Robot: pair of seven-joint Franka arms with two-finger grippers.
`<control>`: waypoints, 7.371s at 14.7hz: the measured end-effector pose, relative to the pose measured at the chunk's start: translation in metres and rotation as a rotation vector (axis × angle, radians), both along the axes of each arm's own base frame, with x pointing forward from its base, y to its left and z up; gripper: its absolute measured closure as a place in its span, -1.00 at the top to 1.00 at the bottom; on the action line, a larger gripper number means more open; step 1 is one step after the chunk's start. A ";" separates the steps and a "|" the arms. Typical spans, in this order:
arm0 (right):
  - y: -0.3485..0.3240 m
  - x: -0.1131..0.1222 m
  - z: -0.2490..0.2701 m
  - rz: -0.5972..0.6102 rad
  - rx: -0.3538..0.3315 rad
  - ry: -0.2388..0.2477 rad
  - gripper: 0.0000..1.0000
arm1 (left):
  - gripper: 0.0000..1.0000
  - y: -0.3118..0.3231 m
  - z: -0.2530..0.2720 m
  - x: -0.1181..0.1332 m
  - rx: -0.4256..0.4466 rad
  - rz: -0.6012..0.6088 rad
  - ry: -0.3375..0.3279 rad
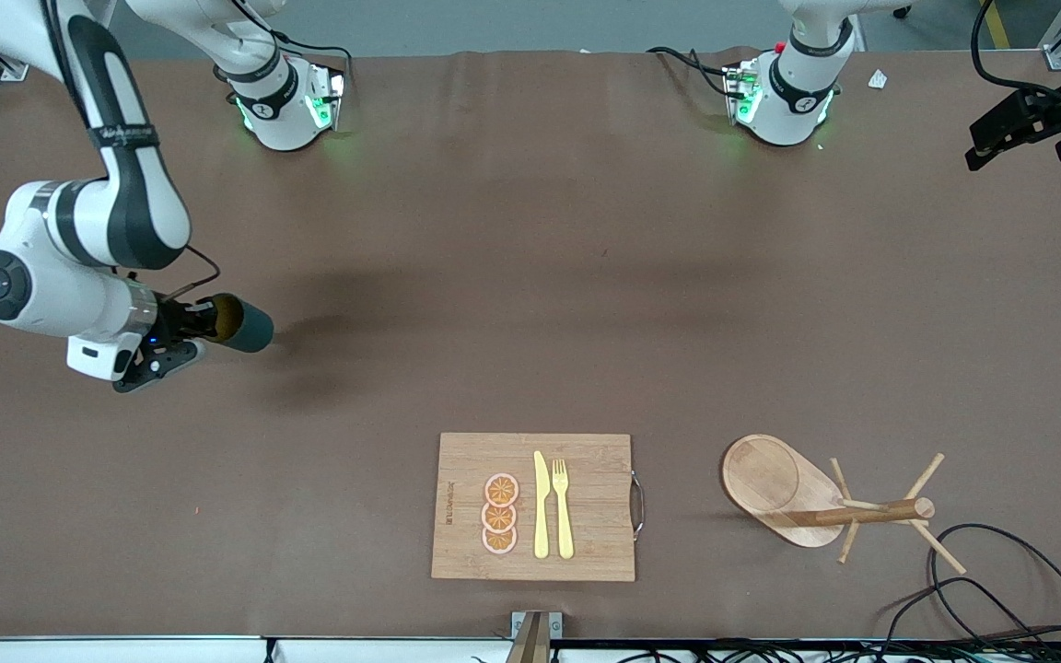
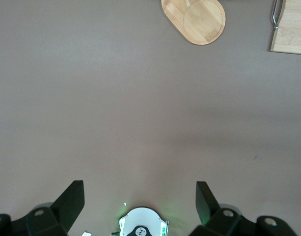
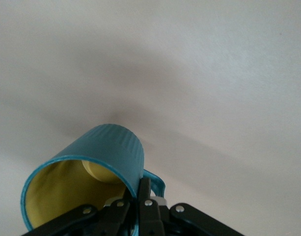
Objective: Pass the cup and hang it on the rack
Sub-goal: 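Reach the right gripper to the teal mug and grasp its rim, then carry the teal mug with the right gripper to the table center, then release the mug and withdraw the right gripper while the left gripper approaches, then lower the left gripper onto the mug handle and close it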
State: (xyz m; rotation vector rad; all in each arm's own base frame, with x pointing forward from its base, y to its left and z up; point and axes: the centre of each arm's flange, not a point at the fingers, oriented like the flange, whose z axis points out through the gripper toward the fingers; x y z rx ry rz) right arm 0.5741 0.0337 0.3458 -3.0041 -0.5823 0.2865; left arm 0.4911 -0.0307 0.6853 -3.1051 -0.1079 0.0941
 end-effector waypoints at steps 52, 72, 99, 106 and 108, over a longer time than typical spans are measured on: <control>0.316 -0.009 0.073 -0.419 -0.047 -0.031 1.00 | 1.00 -0.143 -0.065 0.059 -0.054 0.022 -0.104; -0.073 0.032 0.207 -0.295 -0.116 -0.033 1.00 | 1.00 -0.460 -0.192 -0.097 0.203 0.225 -0.174; -0.084 -0.016 0.273 -0.367 -0.095 -0.049 1.00 | 0.80 -0.592 -0.465 -0.151 0.259 0.575 -0.719; -0.082 -0.055 0.287 -0.369 -0.078 -0.083 1.00 | 0.68 -0.589 -0.492 -0.154 0.288 0.570 -0.731; -0.082 -0.061 0.290 -0.370 -0.074 -0.094 1.00 | 0.66 -0.590 -0.499 -0.160 0.292 0.577 -0.737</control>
